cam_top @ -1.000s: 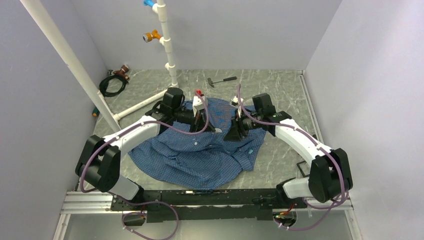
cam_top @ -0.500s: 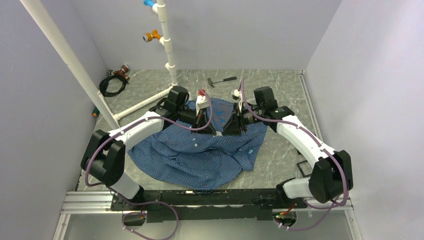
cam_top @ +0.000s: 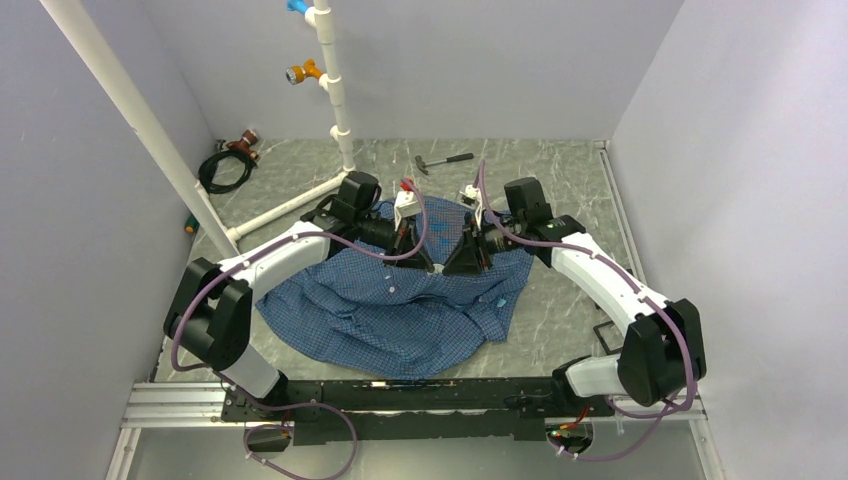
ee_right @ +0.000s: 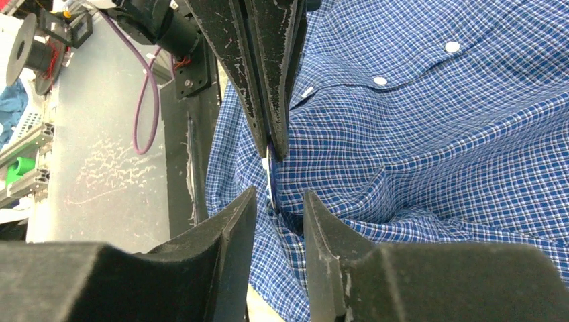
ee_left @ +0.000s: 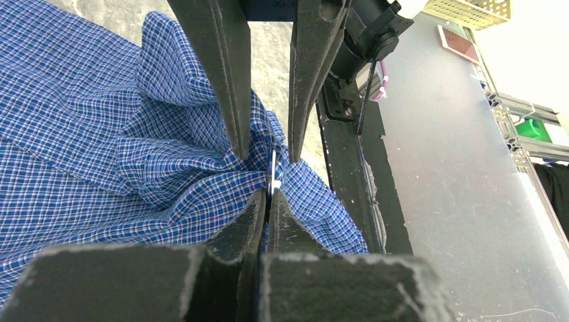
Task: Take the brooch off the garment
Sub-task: Remove the brooch from the clothes.
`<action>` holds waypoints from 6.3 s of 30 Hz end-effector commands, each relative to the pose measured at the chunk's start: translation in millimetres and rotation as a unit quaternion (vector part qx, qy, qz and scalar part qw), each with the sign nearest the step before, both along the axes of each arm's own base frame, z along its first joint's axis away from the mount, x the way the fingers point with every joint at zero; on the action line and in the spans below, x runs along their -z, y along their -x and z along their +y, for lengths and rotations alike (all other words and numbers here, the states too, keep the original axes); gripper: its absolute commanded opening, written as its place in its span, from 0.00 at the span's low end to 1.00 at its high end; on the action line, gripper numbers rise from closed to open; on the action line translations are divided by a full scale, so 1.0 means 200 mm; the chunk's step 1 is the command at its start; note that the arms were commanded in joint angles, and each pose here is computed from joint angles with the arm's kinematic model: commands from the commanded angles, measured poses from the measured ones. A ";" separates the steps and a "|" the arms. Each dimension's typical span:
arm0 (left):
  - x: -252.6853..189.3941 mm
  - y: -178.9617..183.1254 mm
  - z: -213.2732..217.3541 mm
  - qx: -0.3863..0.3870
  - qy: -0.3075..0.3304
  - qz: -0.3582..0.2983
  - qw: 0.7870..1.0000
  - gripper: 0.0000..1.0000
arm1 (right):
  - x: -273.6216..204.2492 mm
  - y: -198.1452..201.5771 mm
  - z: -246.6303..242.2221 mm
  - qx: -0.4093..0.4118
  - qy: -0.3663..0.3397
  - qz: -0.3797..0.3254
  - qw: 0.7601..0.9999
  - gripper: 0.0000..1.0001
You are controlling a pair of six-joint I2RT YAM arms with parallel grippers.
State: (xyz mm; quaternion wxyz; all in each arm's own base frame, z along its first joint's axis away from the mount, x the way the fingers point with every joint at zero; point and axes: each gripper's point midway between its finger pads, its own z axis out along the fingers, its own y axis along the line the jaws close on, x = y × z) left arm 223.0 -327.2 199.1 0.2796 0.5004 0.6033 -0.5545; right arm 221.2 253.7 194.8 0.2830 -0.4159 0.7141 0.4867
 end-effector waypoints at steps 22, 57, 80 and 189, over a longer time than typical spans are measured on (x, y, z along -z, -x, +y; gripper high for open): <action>-0.07 -0.20 0.07 -0.120 0.026 0.009 0.992 0.46 | 0.05 -0.06 -0.01 0.053 -0.022 0.046 0.997 0.00; 0.15 -0.16 -0.09 -0.188 -0.037 0.140 0.971 0.37 | 0.07 -0.13 0.01 0.149 -0.043 0.180 0.971 0.00; 0.12 -0.13 -0.08 -0.159 -0.028 0.149 0.976 0.29 | 0.08 -0.15 -0.02 0.151 -0.041 0.159 0.975 0.00; 0.42 -0.25 -0.10 -0.196 -0.093 -0.037 0.975 0.00 | 0.13 0.01 -0.10 0.063 -0.030 0.131 0.989 0.42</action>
